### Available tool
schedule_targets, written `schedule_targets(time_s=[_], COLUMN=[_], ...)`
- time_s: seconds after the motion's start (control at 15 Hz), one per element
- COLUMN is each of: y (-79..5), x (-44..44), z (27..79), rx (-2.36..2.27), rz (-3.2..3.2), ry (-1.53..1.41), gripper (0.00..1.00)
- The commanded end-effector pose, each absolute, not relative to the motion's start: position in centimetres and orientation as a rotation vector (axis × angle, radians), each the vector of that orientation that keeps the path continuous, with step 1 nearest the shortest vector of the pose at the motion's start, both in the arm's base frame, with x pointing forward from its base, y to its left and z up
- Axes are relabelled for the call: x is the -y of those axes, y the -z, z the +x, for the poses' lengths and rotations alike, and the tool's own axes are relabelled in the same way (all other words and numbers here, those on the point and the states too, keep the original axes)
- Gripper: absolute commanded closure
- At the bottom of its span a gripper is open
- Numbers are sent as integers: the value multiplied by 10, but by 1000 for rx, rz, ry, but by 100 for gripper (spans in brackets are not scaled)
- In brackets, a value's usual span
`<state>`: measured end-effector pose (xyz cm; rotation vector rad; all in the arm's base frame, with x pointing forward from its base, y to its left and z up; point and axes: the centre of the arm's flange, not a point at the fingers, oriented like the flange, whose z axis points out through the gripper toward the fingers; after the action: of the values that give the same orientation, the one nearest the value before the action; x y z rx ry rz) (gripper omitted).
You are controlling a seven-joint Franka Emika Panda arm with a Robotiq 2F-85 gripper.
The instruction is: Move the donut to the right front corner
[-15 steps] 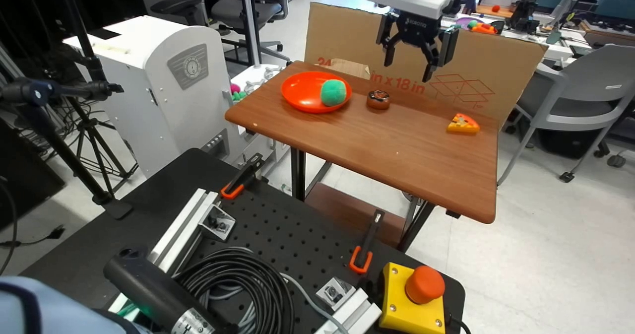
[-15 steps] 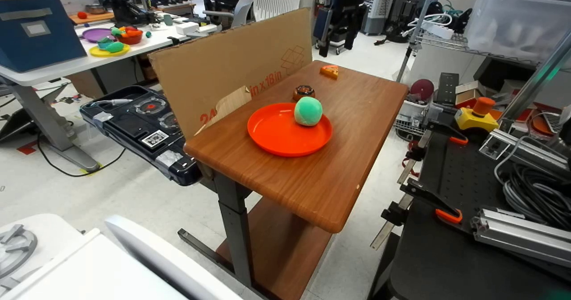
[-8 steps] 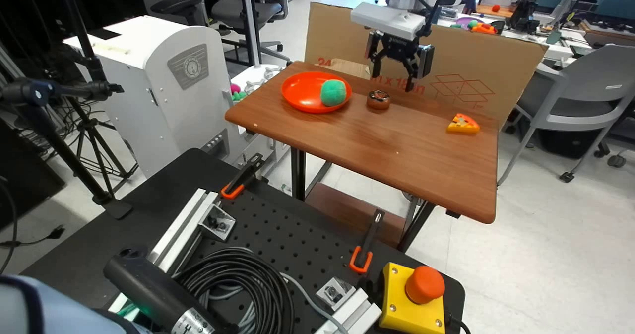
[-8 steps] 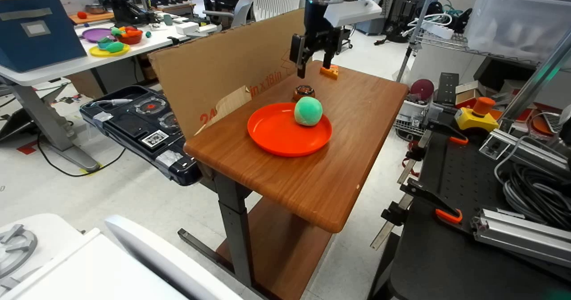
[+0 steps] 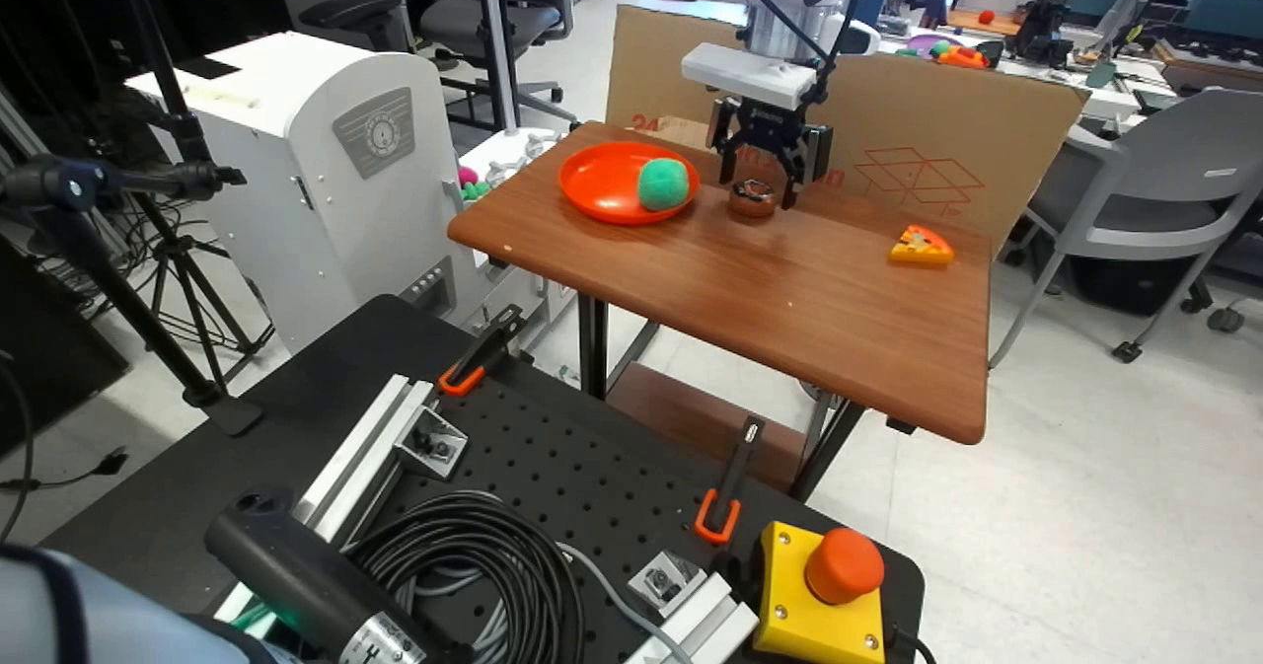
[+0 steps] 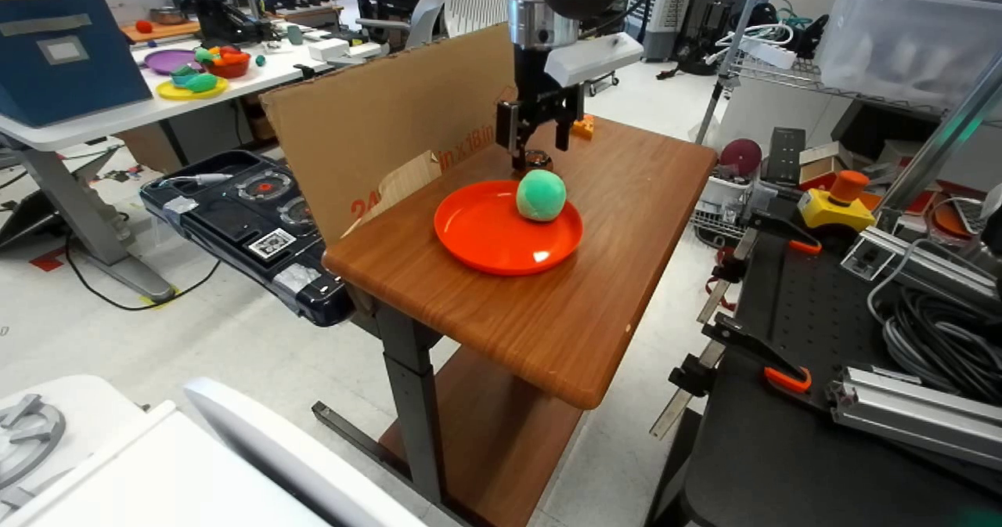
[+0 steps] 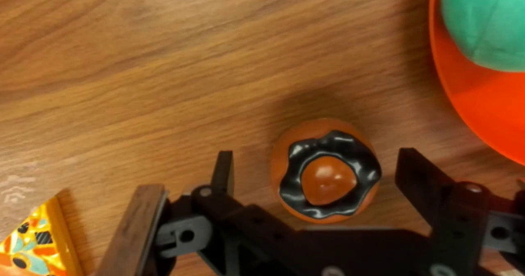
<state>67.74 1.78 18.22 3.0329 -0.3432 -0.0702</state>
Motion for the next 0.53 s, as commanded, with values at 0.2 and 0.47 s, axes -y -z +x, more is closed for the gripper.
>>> schedule_targets(time_s=[0.2, 0.47], y=[-171, -194], x=[-20, -17], z=[706, 685], rx=[380, 340], rz=[3008, 3014], ry=[173, 262], gripper=[42, 58])
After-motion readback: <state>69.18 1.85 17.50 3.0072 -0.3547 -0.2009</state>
